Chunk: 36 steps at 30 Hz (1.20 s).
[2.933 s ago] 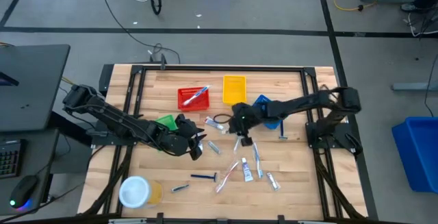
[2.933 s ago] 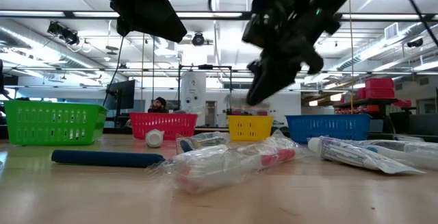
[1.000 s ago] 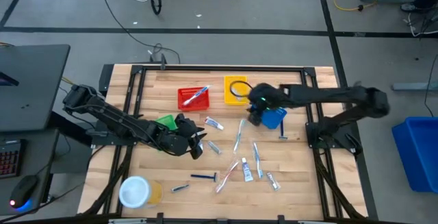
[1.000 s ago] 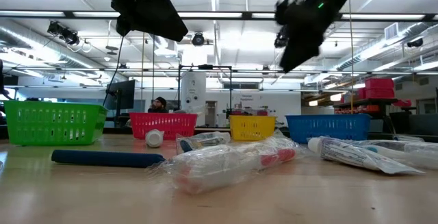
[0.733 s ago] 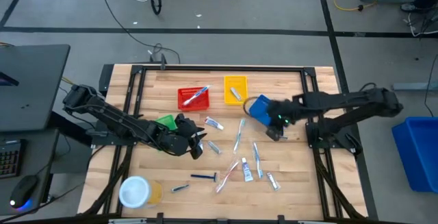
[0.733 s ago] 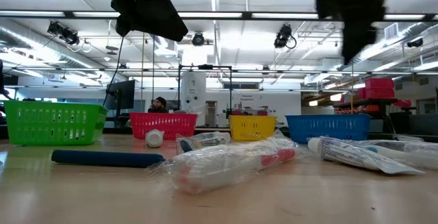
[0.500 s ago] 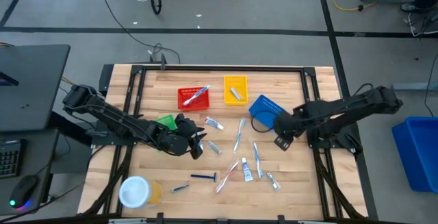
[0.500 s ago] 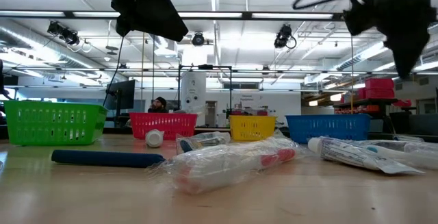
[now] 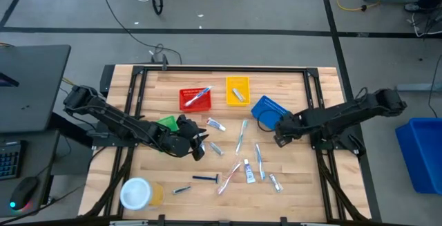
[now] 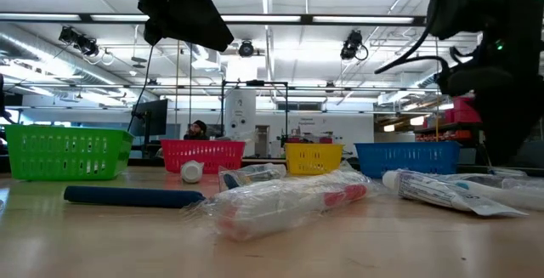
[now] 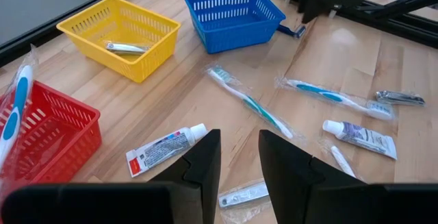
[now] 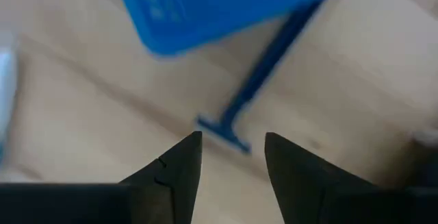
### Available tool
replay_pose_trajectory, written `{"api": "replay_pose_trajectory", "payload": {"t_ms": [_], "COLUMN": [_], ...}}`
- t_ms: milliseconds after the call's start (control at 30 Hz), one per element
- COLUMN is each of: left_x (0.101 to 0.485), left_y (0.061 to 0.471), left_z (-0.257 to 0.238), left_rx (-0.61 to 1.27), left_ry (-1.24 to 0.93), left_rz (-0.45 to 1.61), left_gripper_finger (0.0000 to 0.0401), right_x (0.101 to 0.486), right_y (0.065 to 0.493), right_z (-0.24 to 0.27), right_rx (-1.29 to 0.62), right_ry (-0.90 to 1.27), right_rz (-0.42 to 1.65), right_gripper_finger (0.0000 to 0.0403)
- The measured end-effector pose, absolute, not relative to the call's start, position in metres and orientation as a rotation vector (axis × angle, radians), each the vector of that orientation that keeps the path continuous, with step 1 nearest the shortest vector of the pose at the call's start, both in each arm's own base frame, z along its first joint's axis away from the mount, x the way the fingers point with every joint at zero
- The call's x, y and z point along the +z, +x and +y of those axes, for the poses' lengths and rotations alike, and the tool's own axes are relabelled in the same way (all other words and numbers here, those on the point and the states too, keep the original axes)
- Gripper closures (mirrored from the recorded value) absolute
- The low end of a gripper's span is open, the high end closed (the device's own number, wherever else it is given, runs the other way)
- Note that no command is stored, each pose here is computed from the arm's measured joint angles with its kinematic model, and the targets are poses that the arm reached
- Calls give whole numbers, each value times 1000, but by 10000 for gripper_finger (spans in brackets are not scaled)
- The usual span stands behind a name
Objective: Pick & Place Travel size toiletries
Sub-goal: Put the blue razor into the blue bin
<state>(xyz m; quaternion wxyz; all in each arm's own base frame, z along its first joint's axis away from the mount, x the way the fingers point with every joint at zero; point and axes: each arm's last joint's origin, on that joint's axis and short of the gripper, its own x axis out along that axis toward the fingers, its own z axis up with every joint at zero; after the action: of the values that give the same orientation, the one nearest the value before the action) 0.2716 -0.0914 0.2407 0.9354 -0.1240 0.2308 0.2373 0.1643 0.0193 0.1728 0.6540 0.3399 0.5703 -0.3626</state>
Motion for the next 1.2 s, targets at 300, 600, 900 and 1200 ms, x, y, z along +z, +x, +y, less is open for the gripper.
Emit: {"api": "replay_pose_trajectory", "payload": {"t_ms": [300, 600, 900, 1200], "left_x": [241, 241, 241, 241], "left_y": [272, 272, 272, 272], "left_z": [-91, -91, -91, -91], "left_rx": [485, 479, 479, 480], "left_ry": [-253, -232, -232, -235], "left_rz": [472, 477, 477, 476], "left_gripper_finger": [294, 294, 294, 294], "right_x": [144, 129, 128, 129], "right_y": [158, 151, 148, 144], "right_z": [-1, -9, -10, -11], "right_rx": [-908, -916, -930, -999], "right_ry": [838, 840, 780, 754], "right_rz": [1205, 1187, 1209, 1216], "right_gripper_finger": [237, 252, 331, 358]}}
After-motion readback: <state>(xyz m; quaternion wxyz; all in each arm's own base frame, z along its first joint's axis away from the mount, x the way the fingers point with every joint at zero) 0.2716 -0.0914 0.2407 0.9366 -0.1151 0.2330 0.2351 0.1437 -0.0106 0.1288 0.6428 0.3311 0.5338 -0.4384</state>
